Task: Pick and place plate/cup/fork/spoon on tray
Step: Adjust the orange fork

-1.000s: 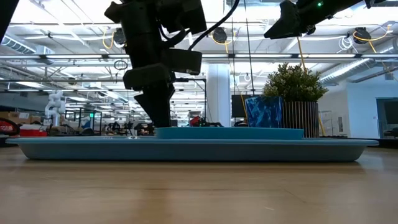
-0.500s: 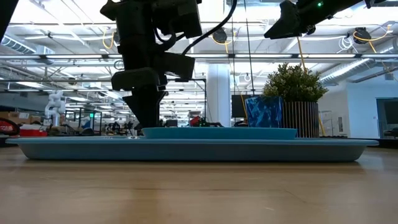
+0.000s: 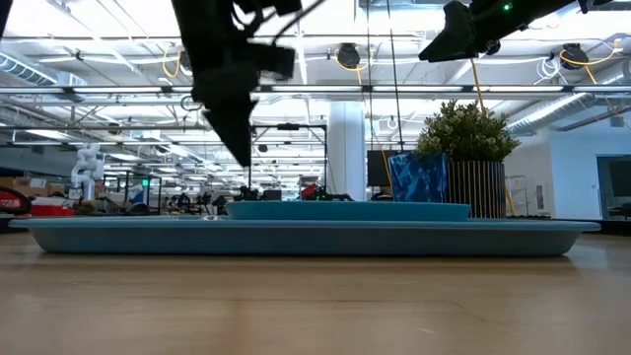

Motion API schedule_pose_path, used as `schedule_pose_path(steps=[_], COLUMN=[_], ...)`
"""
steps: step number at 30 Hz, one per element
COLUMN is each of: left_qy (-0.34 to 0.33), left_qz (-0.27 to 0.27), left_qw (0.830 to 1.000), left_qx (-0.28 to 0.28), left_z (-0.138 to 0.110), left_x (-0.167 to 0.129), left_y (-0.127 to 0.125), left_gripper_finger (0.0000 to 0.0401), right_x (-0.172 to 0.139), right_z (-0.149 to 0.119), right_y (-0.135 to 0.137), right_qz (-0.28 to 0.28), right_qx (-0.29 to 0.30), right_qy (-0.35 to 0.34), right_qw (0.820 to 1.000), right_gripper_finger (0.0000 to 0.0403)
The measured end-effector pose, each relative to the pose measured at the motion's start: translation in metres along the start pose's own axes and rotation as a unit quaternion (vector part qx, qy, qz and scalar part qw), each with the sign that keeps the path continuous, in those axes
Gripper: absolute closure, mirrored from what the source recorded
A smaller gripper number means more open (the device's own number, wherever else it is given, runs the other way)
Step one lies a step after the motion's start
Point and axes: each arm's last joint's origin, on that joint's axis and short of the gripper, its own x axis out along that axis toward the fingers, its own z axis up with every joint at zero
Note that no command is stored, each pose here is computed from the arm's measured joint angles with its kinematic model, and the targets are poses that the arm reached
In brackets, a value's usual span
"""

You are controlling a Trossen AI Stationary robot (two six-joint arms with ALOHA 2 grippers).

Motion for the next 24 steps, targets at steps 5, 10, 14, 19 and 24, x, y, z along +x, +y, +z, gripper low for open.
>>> schedule_pose_path(steps=[5,10,14,19,24], left_qy=[0.029,0.112,0.143,0.136,0.137], left_qz=[0.038,0.093,0.054,0.002,0.004], left_qw=[0.992,0.97,0.959,0.95,0.935], left_qx=[-0.116,-0.196,-0.24,-0.28,-0.327], left_z=[-0.012,-0.03,-0.04,-0.045,-0.048], left_x=[-0.025,-0.02,-0.007,0.006,0.007], left_y=[0.028,0.047,0.042,0.027,0.022], left_gripper_finger=[0.0272,0.0272,0.0272,0.0272,0.0272], right_x=[0.0,0.0,0.0,-0.001,-0.001], right_z=[0.0,0.002,0.008,0.013,0.015], right_y=[0.0,0.0,-0.001,-0.003,-0.003], right_qz=[0.0,-0.002,-0.008,-0.012,-0.013], right_qx=[0.001,-0.015,-0.02,-0.005,-0.002], right_qy=[0.0,-0.01,-0.039,-0.062,-0.067], right_qw=[1.0,1.0,0.999,0.998,0.998], right_gripper_finger=[0.0227,0.0227,0.0227,0.0227,0.0227])
